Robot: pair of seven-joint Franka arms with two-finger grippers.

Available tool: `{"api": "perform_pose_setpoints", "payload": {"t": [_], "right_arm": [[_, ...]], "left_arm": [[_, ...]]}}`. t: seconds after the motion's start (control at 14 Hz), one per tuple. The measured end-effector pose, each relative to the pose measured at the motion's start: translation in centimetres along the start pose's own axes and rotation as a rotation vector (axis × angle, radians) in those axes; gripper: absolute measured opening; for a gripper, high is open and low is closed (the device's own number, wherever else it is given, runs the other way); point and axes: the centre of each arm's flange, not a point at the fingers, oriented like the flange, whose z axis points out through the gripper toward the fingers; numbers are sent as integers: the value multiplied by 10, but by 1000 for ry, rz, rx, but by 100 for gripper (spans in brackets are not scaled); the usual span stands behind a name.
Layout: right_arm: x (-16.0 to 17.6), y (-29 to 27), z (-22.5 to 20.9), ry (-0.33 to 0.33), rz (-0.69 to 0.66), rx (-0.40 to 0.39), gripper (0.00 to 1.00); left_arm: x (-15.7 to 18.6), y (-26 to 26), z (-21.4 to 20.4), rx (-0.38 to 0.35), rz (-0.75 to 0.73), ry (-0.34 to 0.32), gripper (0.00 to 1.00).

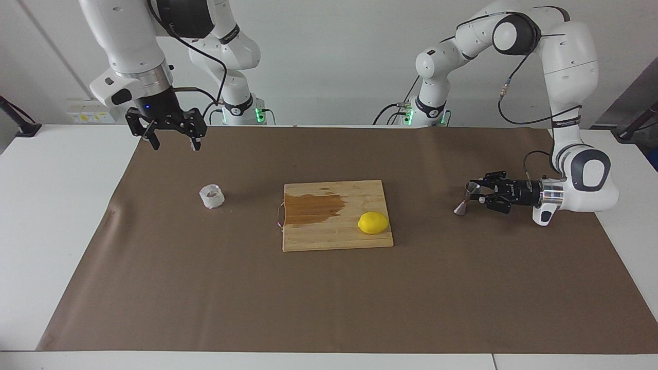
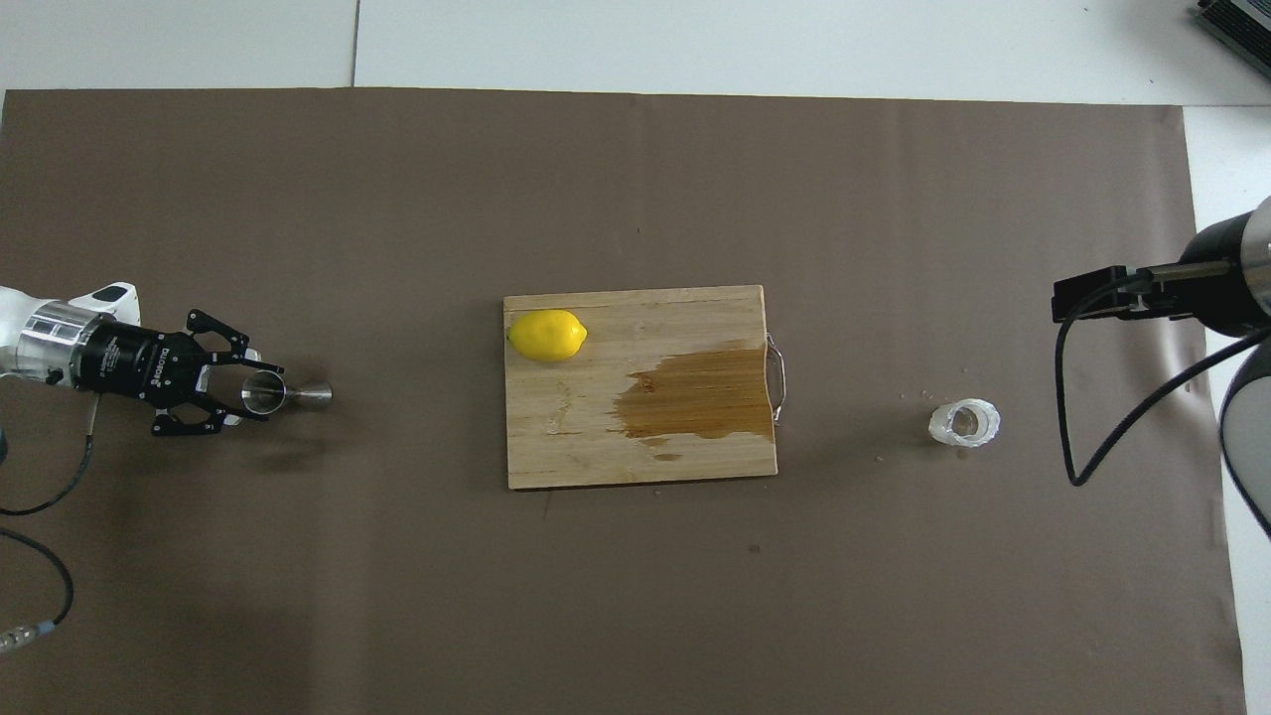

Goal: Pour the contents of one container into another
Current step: 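Close the left gripper on the metal jigger and lift it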

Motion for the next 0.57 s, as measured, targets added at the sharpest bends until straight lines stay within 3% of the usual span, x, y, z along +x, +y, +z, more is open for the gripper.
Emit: {"api": "perform_pose_setpoints", "payload": {"t": [0.36,0.57], "right_arm": [[0,0,0,0,0,0,100],[0,0,0,0,0,0,100]], "left_arm": [[-3,3,4,2,8,-9,52],[-22,16,20,13,24,-61,52]]}}
